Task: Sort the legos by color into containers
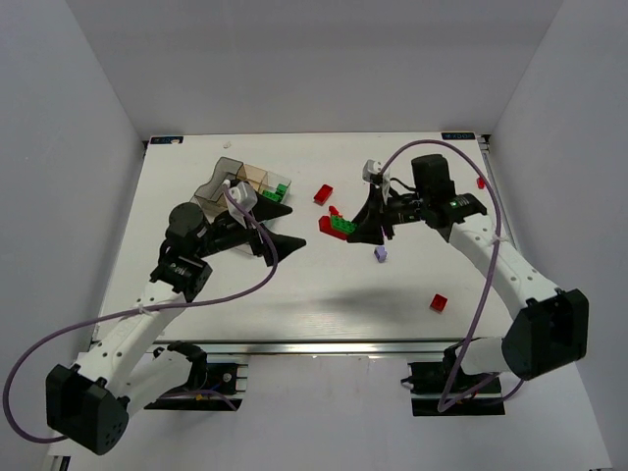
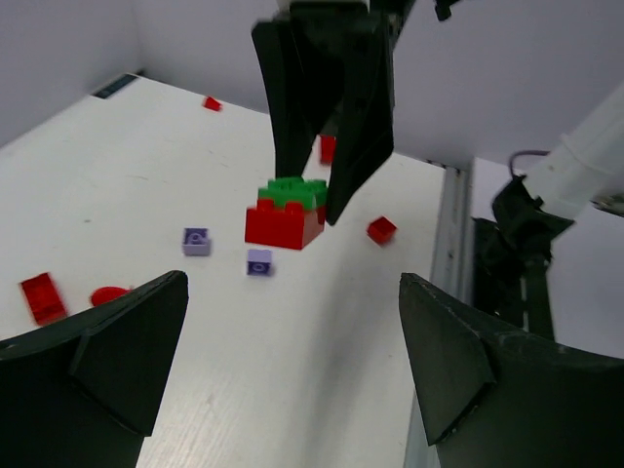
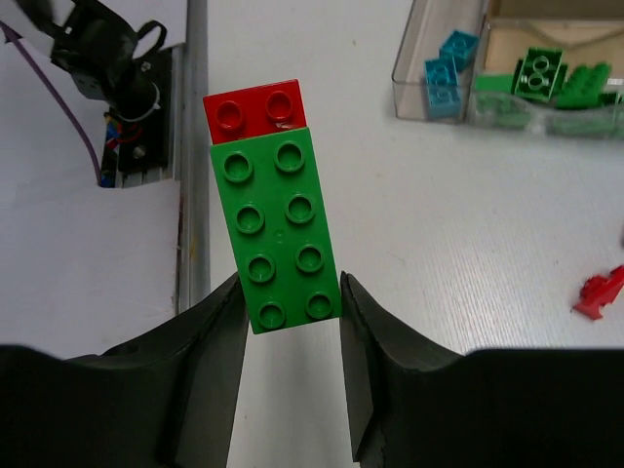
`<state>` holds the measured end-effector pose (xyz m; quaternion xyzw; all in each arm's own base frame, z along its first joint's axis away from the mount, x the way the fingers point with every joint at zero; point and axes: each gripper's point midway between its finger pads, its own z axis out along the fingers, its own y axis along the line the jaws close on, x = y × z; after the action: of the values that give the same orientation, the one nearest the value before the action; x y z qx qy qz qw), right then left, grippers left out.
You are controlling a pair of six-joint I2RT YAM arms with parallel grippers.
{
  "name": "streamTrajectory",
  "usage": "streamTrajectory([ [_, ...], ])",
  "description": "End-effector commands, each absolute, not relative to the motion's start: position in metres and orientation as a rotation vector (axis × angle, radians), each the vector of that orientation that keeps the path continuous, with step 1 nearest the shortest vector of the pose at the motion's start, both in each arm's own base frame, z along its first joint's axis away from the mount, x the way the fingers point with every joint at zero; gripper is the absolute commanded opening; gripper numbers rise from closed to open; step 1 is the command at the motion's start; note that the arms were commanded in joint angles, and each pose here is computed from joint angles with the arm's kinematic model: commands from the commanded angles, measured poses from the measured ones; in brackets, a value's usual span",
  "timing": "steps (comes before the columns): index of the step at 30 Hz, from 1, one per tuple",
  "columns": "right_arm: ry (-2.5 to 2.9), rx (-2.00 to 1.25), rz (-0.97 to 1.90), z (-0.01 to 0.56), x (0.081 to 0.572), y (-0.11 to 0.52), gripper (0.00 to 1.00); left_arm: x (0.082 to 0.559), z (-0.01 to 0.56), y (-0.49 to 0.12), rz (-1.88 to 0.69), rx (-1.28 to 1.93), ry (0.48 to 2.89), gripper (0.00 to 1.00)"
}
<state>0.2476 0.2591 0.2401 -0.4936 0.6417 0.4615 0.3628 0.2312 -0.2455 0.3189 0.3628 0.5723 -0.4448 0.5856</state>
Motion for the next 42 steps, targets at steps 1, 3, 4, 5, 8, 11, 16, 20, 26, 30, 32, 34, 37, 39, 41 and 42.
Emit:
streamTrajectory([
  [1, 1.497, -1.297, 1.236, 0.269, 0.228, 0.262, 0.0, 0.207, 0.323, -0.256, -1.176, 0.98, 1.256, 0.98],
  [3, 1.472, -1.293, 1.239, 0.272, 0.225, 0.263, 0.0, 0.205, 0.322, -0.258, -1.205, 0.991, 1.255, 0.98],
  [4, 1.462, -1.295, 1.241, 0.273, 0.223, 0.263, 0.0, 0.205, 0.321, -0.26, -1.216, 1.002, 1.253, 0.98],
  [5, 1.459, -1.295, 1.244, 0.274, 0.22, 0.262, 0.0, 0.205, 0.319, -0.261, -1.228, 1.004, 1.256, 0.98],
  [8, 1.447, -1.301, 1.241, 0.273, 0.217, 0.263, 0.0, 0.202, 0.318, -0.264, -1.272, 1.022, 1.249, 0.98],
  [11, 1.421, -1.313, 1.218, 0.275, 0.216, 0.267, 0.0, 0.199, 0.314, -0.267, -1.335, 1.043, 1.248, 0.98],
  [16, 1.363, -1.331, 1.19, 0.282, 0.21, 0.274, 0.0, 0.197, 0.309, -0.271, -1.402, 1.061, 1.25, 0.98],
  [20, 1.345, -1.341, 1.181, 0.284, 0.208, 0.278, 0.0, 0.2, 0.305, -0.272, -1.416, 1.058, 1.27, 0.98],
  [26, 1.345, -1.353, 1.182, 0.282, 0.206, 0.287, 0.0, 0.205, 0.302, -0.274, -1.415, 1.036, 1.29, 0.98],
  [30, 1.374, -1.339, 1.158, 0.278, 0.211, 0.295, 0.0, 0.207, 0.301, -0.274, -1.415, 1.03, 1.296, 0.97],
  [32, 1.386, -1.334, 1.156, 0.277, 0.213, 0.298, 0.0, 0.207, 0.301, -0.274, -1.413, 1.028, 1.296, 0.97],
  [34, 1.401, -1.32, 1.161, 0.276, 0.214, 0.3, 0.0, 0.208, 0.301, -0.274, -1.406, 1.024, 1.298, 0.96],
  [37, 1.414, -1.303, 1.167, 0.277, 0.215, 0.302, 0.0, 0.212, 0.299, -0.274, -1.393, 1.014, 1.316, 0.94],
  [39, 1.421, -1.29, 1.157, 0.278, 0.217, 0.303, 0.0, 0.213, 0.297, -0.274, -1.388, 1.013, 1.324, 0.91],
  [41, 1.42, -1.284, 1.158, 0.28, 0.216, 0.303, 0.0, 0.214, 0.298, -0.274, -1.383, 1.013, 1.328, 0.8],
  [42, 1.427, -1.278, 1.155, 0.279, 0.217, 0.303, 0.0, 0.214, 0.298, -0.274, -1.38, 1.013, 1.326, 0.7],
])
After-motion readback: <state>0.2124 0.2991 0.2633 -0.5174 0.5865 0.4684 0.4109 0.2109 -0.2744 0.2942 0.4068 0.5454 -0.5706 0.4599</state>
